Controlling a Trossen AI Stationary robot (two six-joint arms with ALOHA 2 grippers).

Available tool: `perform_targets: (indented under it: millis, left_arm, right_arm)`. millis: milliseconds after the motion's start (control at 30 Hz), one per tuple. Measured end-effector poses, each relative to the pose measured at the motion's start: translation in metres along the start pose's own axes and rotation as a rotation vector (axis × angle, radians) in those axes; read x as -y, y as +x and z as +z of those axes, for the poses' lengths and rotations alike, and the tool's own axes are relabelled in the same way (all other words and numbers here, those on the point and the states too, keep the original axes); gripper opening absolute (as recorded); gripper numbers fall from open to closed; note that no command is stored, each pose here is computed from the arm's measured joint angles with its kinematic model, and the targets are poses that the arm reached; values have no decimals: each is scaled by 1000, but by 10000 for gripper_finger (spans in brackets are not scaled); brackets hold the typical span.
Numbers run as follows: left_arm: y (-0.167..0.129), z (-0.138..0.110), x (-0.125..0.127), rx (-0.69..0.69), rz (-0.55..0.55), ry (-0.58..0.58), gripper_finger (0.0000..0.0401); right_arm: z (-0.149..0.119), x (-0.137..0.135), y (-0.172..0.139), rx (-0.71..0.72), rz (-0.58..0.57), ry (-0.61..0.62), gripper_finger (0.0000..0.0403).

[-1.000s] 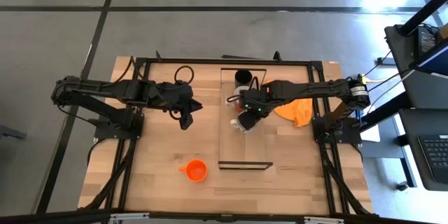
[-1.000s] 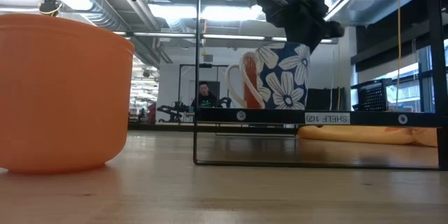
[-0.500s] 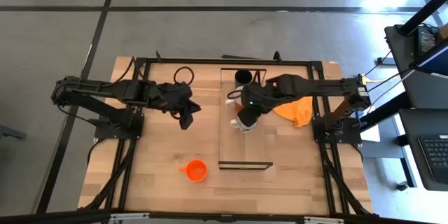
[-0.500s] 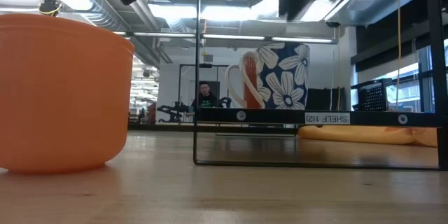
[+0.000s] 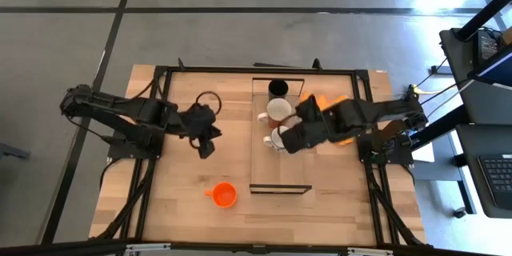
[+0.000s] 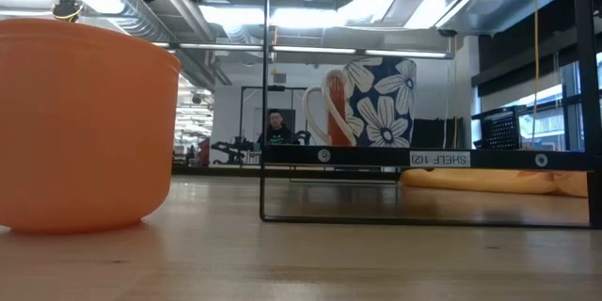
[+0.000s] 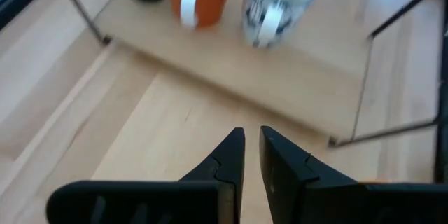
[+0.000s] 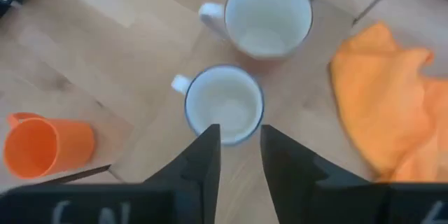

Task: Stack small to large cups/mugs on shelf
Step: Put the orange mug align with the white pattern cup on the shelf

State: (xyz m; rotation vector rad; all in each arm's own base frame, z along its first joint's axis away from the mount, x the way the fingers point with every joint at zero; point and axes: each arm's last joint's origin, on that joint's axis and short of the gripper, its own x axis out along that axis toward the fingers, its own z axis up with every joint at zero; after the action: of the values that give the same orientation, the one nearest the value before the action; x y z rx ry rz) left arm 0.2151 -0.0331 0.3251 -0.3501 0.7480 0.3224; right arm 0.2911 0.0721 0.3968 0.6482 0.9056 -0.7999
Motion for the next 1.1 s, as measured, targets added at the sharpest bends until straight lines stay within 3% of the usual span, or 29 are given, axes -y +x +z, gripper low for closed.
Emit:
perform_targets:
  millis: [167,367,467,667,833,1000,1100]
  left_arm:
    - [-9,-21,15,-40,33,73,39]
    - [-23,-42,40,-32,-42,141,39]
    - [-31,-53,50,-42,-90,150,39]
    - [-39,-74,61,-57,-139,93,39]
    - [-23,-116,64,-130,-176,-8,39]
    - [-4,-155,74,-20,-255,-150,39]
    - [7,-165,80,-13,-230,-144,44]
  right_arm:
    - [-23,-7,-12,51,23,84,104]
    - [-46,-16,-21,88,65,174,104]
    - [-59,-24,-20,78,77,159,104]
    - [-71,-30,-18,68,70,114,104]
    - [-79,-28,-22,34,61,55,104]
    - [-96,-25,-31,16,63,-8,104]
    - [-103,-25,-35,12,79,-33,104]
